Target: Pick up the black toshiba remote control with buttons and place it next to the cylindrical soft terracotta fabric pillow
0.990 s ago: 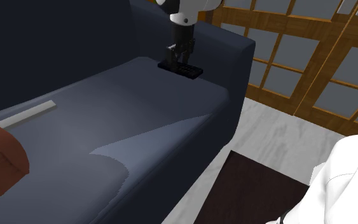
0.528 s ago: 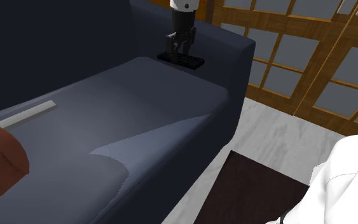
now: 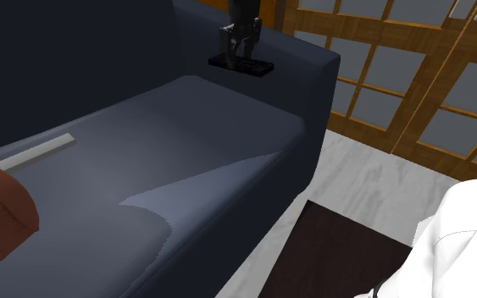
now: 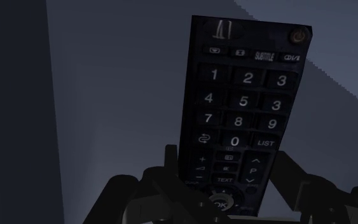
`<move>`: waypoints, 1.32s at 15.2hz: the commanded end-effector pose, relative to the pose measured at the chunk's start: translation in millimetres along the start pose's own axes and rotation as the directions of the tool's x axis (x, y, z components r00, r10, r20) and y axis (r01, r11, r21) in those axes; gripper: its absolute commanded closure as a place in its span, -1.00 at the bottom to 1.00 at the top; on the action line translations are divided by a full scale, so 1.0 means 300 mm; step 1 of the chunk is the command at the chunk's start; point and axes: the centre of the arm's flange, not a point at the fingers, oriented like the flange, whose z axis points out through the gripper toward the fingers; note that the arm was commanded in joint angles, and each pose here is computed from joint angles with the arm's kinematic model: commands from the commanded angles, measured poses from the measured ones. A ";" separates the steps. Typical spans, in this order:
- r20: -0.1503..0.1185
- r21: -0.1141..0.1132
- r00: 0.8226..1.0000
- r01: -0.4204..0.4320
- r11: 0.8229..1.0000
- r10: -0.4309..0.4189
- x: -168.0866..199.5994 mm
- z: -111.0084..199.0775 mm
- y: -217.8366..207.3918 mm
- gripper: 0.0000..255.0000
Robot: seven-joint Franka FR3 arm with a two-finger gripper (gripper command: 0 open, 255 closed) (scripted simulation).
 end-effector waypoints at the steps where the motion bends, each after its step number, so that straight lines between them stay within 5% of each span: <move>1: 0.000 0.000 1.000 0.000 1.000 0.000 0.004 -0.034 0.002 1.00; 8: 0.000 0.000 1.000 0.000 1.000 0.000 0.016 -0.149 0.003 1.00; 20: 0.000 0.000 1.000 0.000 1.000 0.000 -0.018 -0.157 -0.524 1.00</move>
